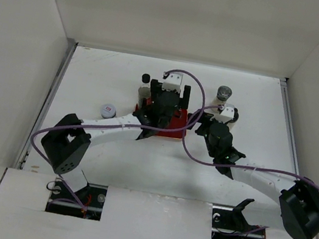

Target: Organize the condiment bottles

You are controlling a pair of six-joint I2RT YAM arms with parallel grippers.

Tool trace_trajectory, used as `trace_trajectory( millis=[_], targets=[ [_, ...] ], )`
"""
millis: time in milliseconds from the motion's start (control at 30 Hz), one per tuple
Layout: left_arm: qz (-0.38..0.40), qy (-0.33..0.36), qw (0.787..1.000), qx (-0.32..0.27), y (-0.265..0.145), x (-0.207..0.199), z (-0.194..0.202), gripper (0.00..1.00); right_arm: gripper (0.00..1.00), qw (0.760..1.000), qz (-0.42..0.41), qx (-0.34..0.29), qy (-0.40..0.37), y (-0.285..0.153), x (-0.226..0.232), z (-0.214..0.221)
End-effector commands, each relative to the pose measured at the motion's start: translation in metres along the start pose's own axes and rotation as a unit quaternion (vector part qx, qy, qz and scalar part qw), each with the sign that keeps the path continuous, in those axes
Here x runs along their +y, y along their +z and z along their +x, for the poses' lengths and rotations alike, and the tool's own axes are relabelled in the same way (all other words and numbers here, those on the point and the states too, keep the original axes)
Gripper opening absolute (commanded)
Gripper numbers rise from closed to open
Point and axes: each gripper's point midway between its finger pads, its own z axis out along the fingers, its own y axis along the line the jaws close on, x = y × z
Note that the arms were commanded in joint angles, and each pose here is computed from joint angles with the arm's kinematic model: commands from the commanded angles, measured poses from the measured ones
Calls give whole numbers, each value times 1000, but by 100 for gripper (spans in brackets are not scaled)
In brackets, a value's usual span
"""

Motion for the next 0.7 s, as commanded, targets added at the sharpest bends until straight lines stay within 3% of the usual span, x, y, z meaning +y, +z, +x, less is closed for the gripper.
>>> trace_trajectory(
  millis=[0, 100, 233, 333, 467, 667],
  targets=[
    [24, -49, 996, -63, -23, -9, -59, 86, 97, 999, -16, -42, 24, -2, 8, -25],
    [44, -64, 994, -73, -49, -8, -65, 85, 86, 998, -15, -48, 27, -4, 6, -28],
    [88, -108, 985, -105, -102, 1, -77, 79, 50, 998, -18, -57, 33, -9, 5, -37],
    [111, -127, 979, -116, -134, 20, -69, 71, 37, 996, -26, -65, 52, -18, 5, -50],
    [103, -142, 979, -106, -152, 47, -41, 65, 36, 994, -29, -78, 67, -29, -1, -72],
    [101, -152, 982, -55, -148, 48, 19, 64, 54, 996, 23, -70, 53, -31, -26, -91]
  ],
)
